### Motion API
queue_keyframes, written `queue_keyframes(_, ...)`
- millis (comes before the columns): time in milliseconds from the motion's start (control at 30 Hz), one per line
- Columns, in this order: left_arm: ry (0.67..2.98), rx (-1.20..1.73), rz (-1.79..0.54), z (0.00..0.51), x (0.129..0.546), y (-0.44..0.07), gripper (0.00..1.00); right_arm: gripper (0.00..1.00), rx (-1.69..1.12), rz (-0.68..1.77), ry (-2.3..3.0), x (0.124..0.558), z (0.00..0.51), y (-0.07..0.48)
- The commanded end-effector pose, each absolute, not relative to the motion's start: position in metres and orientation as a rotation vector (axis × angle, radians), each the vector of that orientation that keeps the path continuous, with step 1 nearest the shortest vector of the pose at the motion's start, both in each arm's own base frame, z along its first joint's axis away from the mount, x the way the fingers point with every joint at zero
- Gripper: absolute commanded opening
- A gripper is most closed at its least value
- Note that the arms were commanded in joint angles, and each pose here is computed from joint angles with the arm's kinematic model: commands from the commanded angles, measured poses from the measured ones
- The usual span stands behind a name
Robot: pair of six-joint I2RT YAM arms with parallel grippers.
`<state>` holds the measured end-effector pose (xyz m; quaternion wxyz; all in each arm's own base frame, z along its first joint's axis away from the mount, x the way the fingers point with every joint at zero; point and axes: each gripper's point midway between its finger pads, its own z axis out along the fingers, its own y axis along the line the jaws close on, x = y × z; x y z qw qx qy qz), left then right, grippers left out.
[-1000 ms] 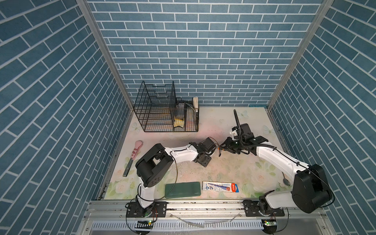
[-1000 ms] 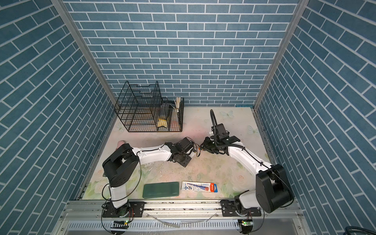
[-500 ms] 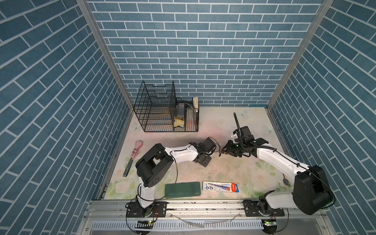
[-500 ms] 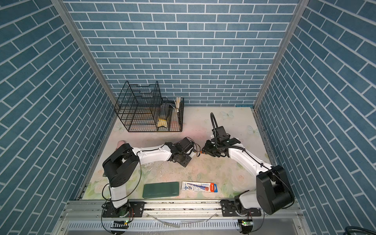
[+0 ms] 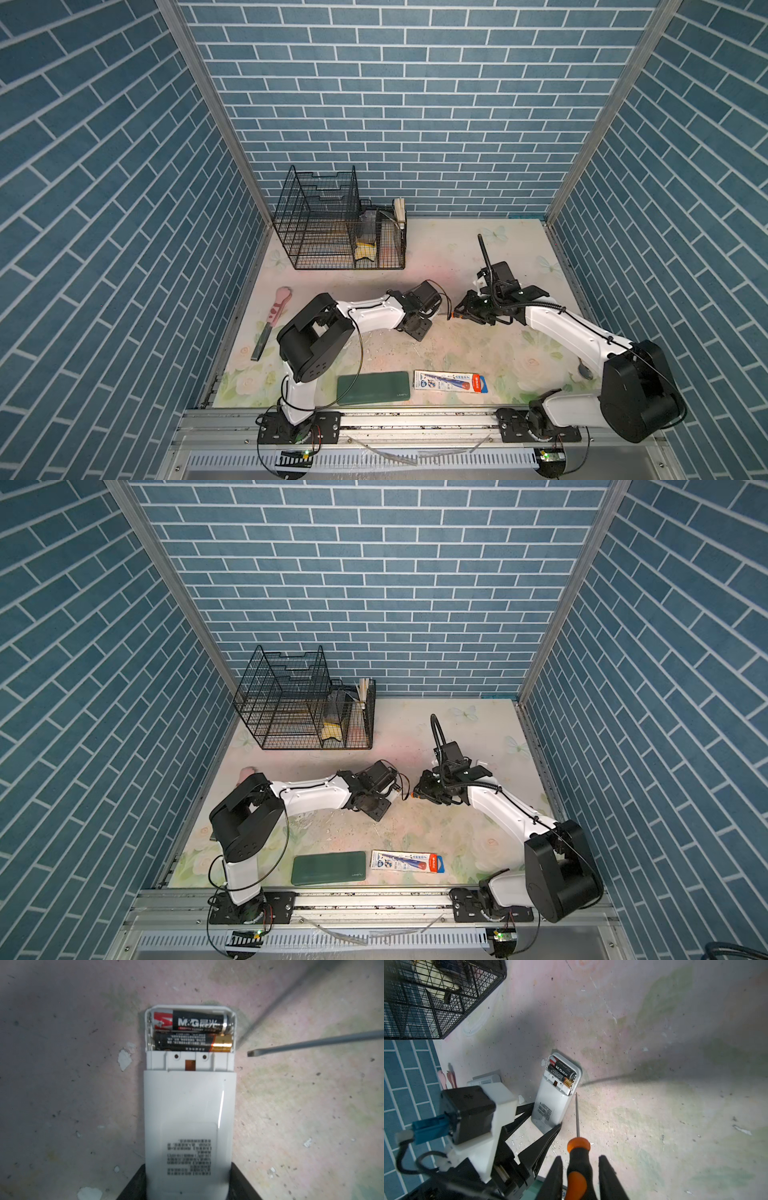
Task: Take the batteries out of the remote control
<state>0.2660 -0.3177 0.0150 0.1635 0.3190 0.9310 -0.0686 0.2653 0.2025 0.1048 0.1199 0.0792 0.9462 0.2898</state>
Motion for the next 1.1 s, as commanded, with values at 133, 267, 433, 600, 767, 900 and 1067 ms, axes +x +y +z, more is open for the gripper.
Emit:
queue_keyframes(133,2.883,1.023,-0.108,-0.043,0.219,-0.285,0.34,0.00,0.232,0.865,2.728,0.273,0.111,0.207)
queue_keyframes(267,2.887,1.024,-0.105,-0.044,0.218,-0.284,0.34,0.00,0.227,0.872,2.722,0.276,0.112,0.209)
queue_keyframes(433,2.888,1.025,-0.109,-0.045,0.218,-0.285,0.34,0.00,0.222,0.873,2.726,0.277,0.111,0.210)
queue_keyframes(600,2.890,1.030,-0.111,-0.045,0.217,-0.286,0.34,0.00,0.225,0.883,2.726,0.278,0.109,0.211)
queue_keyframes(767,2.889,1.030,-0.112,-0.045,0.217,-0.286,0.33,0.00,0.225,0.899,2.713,0.281,0.110,0.214)
queue_keyframes(900,2.890,1.031,-0.116,-0.046,0.217,-0.286,0.33,0.00,0.225,0.914,2.704,0.282,0.111,0.216)
queue_keyframes(1067,2.891,1.030,-0.120,-0.046,0.217,-0.286,0.33,0.00,0.225,0.959,2.677,0.284,0.115,0.220)
